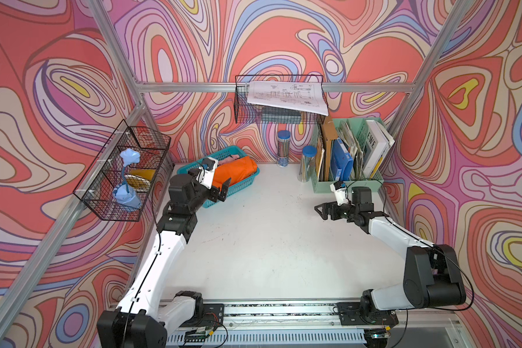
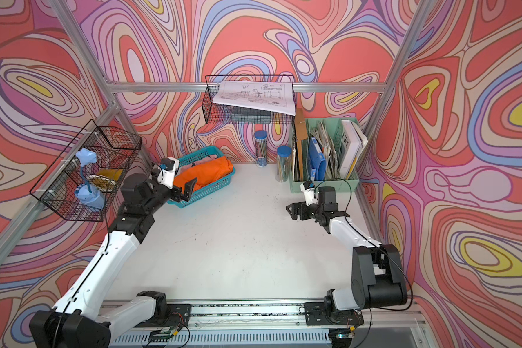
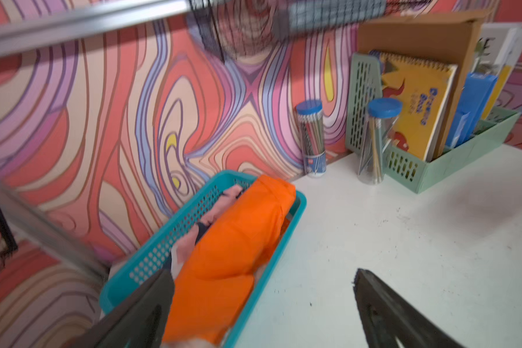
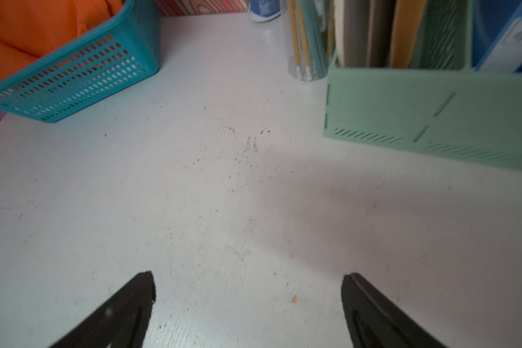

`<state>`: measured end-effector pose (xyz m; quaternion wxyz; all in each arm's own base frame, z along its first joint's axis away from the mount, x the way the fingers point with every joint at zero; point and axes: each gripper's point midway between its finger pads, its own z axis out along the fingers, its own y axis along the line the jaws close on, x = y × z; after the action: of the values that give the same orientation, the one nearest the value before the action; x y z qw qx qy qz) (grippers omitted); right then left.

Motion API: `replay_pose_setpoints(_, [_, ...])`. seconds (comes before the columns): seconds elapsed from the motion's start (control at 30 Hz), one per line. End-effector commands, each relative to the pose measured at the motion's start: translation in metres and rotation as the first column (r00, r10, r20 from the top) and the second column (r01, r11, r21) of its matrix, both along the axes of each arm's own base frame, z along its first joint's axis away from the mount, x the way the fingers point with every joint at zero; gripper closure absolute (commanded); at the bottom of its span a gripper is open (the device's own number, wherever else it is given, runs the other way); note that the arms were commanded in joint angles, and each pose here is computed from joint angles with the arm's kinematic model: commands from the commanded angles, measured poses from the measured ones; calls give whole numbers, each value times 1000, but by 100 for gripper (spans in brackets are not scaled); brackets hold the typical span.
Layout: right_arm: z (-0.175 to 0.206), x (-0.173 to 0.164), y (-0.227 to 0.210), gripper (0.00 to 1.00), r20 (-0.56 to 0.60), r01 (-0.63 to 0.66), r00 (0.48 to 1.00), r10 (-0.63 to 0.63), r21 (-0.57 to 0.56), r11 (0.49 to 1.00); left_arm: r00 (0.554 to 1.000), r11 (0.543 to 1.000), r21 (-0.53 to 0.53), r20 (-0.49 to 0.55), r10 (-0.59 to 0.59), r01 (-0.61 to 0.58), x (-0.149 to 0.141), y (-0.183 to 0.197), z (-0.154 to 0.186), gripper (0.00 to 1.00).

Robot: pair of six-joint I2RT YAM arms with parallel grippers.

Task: Roll up the shorts
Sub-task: Reset both arms

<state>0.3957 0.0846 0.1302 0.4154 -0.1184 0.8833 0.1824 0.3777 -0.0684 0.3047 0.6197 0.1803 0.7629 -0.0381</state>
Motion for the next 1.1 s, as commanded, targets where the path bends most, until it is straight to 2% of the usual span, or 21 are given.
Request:
replay_pose_setpoints(0.0, [26, 33, -26, 2, 159, 148, 977, -141, -33, 989, 974, 973, -64, -52, 220, -223, -1, 35, -54, 2])
replay_pose_setpoints(0.13, [18, 39, -49, 2, 244, 258, 940, -238, -51, 965, 940, 940, -51, -70, 334, -338, -12, 57, -114, 1])
replay_pose_setpoints(0.27, [-1, 34, -71, 2, 275, 316, 916, -292, -46, 948, 937, 938, -28, -65, 342, -344, -9, 61, -152, 2])
replay_pose_setpoints(0.33, [-9, 31, -82, 2, 306, 346, 896, -323, -23, 938, 940, 939, -54, -45, 338, -340, -3, 64, -163, 2])
replay_pose_setpoints(0.4, [-10, 27, -89, 2, 368, 372, 861, -352, 17, 928, 936, 941, -46, -133, 327, -335, 2, 65, -183, 2])
replay_pose_setpoints(0.43, [-9, 24, -93, 2, 398, 382, 842, -365, 40, 923, 938, 942, -50, -131, 322, -331, 5, 66, -190, 2])
replay_pose_setpoints(0.5, [-19, 22, -96, 2, 396, 381, 840, -371, 56, 923, 936, 939, -61, -127, 329, -339, 8, 68, -206, 1])
replay_pose_setpoints(0.57, [-26, 19, -89, 2, 425, 339, 842, -331, 61, 939, 929, 931, -63, -113, 352, -360, 12, 73, -214, 1])
replay_pose_setpoints(0.6, [-24, 20, -87, 2, 442, 322, 838, -320, 72, 944, 925, 934, -51, -171, 340, -353, 10, 71, -219, 1])
replay_pose_setpoints(0.63, [-25, 19, -87, 2, 429, 322, 846, -316, 61, 945, 925, 937, -49, -185, 332, -346, 14, 70, -219, 1])
replay_pose_setpoints(0.7, [-24, 21, -85, 2, 436, 308, 846, -306, 68, 949, 930, 934, -62, -144, 340, -351, 15, 71, -213, 1])
replay_pose_setpoints(0.73, [-26, 21, -86, 2, 424, 311, 853, -304, 53, 949, 916, 925, -53, -174, 363, -377, 13, 75, -217, 2])
replay_pose_setpoints(0.9, [-27, 25, -92, 2, 413, 344, 848, -333, 50, 938, 863, 866, -70, -148, 482, -496, 10, 96, -215, 1])
replay_pose_setpoints(1.07, [-27, 25, -92, 2, 414, 344, 847, -333, 49, 938, 865, 867, -68, -142, 482, -494, 11, 96, -215, 2])
